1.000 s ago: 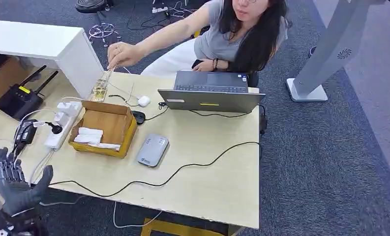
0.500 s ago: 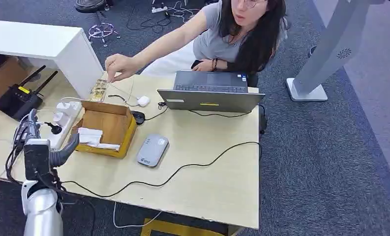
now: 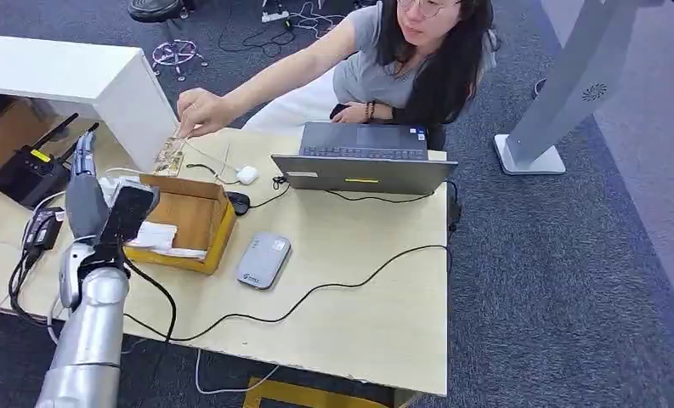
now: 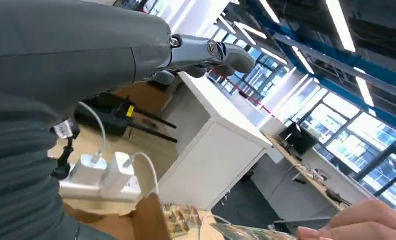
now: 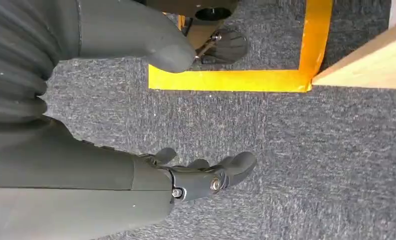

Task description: Pass the card to the sensor for recognition and then transmit it.

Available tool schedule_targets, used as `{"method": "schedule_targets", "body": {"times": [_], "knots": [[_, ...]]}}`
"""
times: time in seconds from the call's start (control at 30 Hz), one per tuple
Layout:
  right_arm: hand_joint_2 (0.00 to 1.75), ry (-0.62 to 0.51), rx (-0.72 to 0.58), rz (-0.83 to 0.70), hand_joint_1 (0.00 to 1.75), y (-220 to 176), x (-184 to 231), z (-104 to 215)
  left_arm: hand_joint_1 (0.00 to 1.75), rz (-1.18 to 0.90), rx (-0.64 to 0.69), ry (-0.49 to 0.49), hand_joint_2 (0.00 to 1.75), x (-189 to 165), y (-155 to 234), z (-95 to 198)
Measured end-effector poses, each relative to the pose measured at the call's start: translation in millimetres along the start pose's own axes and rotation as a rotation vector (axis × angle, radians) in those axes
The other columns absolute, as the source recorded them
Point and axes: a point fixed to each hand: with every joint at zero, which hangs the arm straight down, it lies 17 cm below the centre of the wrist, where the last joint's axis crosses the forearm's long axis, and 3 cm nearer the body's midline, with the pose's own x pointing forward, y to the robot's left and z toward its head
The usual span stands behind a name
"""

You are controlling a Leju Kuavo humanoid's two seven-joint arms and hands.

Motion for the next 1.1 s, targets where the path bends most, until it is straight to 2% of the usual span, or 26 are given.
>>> {"method": "schedule_targets", "body": {"times": [0.5, 0.53, 0.83, 1.1], "knots": [[1.75, -0.023, 0.059, 0.119, 0.0, 17.1, 8.4, 1.3, 0.0, -0.416, 0.07, -0.164, 1.75, 41.2, 11.5, -73.1], [1.75, -0.023, 0.06, 0.123, 0.0, 17.3, 8.2, 1.4, 1.75, -0.421, 0.075, -0.165, 1.75, 41.6, 12.1, -73.1], [1.75, -0.032, 0.08, 0.175, 0.0, 23.3, 9.5, 2.5, 1.75, -0.547, 0.126, -0.217, 1.75, 56.0, 22.7, -93.9], [1.75, -0.031, 0.083, 0.188, 0.0, 24.2, 8.6, 2.9, 1.75, -0.562, 0.1, -0.227, 1.75, 50.8, 17.1, -93.9]]}}
